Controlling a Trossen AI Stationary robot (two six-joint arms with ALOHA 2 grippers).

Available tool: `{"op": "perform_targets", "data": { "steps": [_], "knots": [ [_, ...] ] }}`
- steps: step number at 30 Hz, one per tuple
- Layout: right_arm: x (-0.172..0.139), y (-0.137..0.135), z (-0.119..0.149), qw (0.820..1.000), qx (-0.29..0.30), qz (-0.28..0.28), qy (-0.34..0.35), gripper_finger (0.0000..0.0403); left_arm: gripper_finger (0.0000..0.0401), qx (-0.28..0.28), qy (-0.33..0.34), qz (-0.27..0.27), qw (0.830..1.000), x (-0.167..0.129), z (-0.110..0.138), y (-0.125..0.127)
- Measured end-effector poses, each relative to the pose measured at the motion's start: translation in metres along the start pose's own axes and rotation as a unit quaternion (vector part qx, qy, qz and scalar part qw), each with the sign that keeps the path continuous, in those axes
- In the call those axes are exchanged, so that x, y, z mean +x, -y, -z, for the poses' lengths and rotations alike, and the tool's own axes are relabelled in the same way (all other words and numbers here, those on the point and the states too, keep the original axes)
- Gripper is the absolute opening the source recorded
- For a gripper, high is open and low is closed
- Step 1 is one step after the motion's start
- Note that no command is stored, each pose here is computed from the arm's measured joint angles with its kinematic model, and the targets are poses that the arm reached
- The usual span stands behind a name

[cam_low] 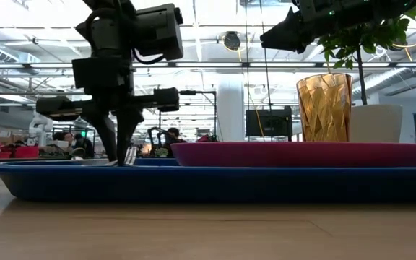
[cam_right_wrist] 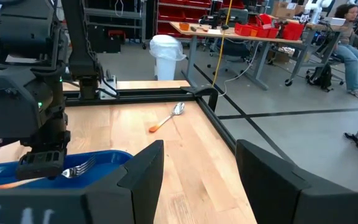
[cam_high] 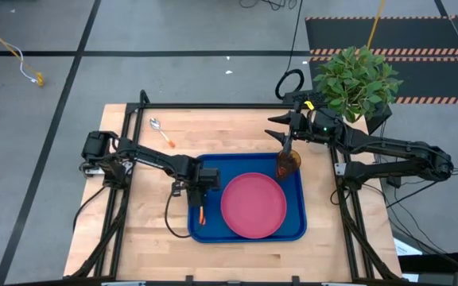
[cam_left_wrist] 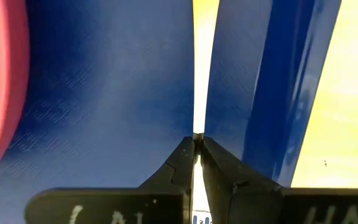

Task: Pick and place plate/cup/fork/spoon on tray
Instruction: Put the orange fork on the blue tray to the left of the pink plate, then put the orange spoon on the blue tray between the orange fork and pink plate

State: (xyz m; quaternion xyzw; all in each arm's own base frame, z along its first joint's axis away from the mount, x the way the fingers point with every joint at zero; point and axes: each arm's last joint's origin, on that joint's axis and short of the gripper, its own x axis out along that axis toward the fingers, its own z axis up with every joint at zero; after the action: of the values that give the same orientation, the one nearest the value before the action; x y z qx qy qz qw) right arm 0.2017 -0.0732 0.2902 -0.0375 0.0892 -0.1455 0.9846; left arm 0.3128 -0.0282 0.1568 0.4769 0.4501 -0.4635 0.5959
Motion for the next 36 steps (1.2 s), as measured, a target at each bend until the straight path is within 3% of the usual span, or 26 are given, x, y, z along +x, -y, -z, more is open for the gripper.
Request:
{"op": "perform_targets", "data": {
  "steps": [8,18,24,30,36],
  "knots": [
    [0.0,0.0,0.0,1.0,-0.001,0.0,0.0,0.0192,0.0022,-0.002,0.015,0.002,1.0,0.0,-0.001,0.0],
    [0.0,0.0,0.0,1.0,-0.001,0.0,0.0,0.0192,0.0078,-0.011,0.016,0.001,1.0,0.0,-0.001,0.0],
    [0.0,0.0,0.0,1.0,-0.001,0.0,0.0,0.0192,0.0087,-0.012,0.013,0.0,1.0,0.0,-0.001,0.0],
    [0.0,0.0,0.0,1.0,-0.001,0.0,0.0,0.0192,0.0088,-0.034,-0.07,-0.034,0.996,-0.005,0.002,-0.002],
    [0.0,0.0,0.0,1.0,-0.003,0.0,0.0,0.0192,0.0088,-0.1,-0.142,-0.105,0.979,-0.03,-0.002,0.0]
  ]
}}
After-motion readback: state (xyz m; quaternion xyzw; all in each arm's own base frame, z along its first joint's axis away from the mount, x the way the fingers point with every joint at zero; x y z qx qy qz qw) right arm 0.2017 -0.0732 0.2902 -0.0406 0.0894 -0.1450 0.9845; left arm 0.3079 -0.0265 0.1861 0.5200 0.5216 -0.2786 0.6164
